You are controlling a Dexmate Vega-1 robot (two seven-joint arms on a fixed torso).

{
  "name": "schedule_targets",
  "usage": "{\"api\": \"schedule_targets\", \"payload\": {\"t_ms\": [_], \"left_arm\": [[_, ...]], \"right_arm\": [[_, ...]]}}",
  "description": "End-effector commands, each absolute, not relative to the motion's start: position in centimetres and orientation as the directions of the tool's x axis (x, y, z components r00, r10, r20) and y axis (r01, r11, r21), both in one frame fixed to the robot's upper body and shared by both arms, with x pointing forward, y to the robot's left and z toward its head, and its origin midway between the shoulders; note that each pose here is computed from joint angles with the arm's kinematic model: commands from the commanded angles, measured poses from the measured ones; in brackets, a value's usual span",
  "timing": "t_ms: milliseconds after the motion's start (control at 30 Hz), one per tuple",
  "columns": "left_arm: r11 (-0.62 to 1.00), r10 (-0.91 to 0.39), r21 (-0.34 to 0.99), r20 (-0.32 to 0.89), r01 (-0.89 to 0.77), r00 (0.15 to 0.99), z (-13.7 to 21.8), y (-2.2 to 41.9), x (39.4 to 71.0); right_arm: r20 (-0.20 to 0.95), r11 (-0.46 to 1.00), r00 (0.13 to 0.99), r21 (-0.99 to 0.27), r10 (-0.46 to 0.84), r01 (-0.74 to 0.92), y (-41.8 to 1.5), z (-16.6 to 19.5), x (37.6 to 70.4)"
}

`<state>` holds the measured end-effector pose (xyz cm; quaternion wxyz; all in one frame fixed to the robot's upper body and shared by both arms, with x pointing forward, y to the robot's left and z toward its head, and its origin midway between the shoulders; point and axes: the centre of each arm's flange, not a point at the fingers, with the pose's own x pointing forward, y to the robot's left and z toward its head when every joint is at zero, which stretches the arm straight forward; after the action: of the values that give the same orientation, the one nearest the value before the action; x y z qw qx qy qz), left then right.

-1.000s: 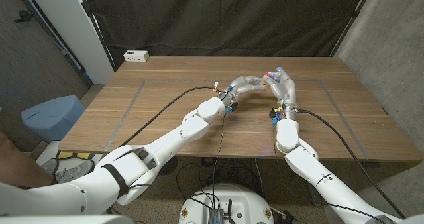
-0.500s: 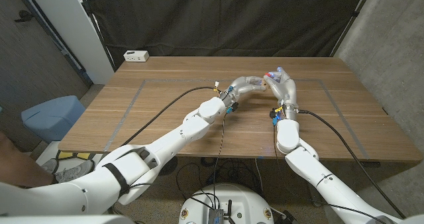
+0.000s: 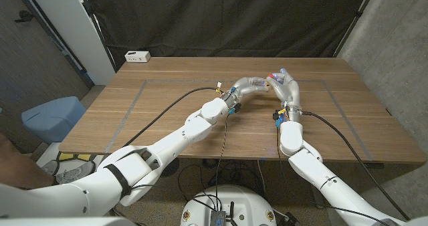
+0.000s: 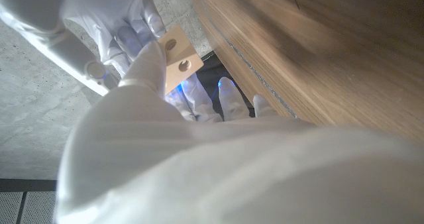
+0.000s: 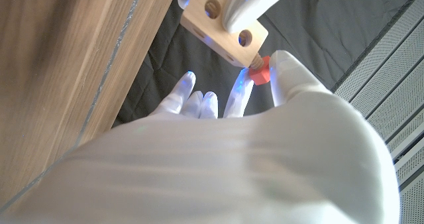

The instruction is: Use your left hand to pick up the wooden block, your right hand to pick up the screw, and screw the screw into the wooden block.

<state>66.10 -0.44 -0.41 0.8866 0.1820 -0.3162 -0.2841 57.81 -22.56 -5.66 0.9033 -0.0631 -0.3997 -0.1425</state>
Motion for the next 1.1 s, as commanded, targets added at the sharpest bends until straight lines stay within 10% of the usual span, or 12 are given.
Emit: {"api": "schedule_targets", "payload": {"t_ms": [33, 1100], "left_arm": [[0.772, -0.619, 0.502, 0.459, 0.389, 0.637, -0.40, -0.56, 65.93], [0.774, -0.618, 0.500, 0.461, 0.389, 0.636, -0.36, -0.76, 66.00]], "right_arm": [[0.737, 0.951, 0.645, -0.009, -0.202, 0.308, -22.62, -5.87, 57.69], [0.736, 0.954, 0.652, -0.026, -0.184, 0.299, -22.84, -5.96, 57.66]]}}
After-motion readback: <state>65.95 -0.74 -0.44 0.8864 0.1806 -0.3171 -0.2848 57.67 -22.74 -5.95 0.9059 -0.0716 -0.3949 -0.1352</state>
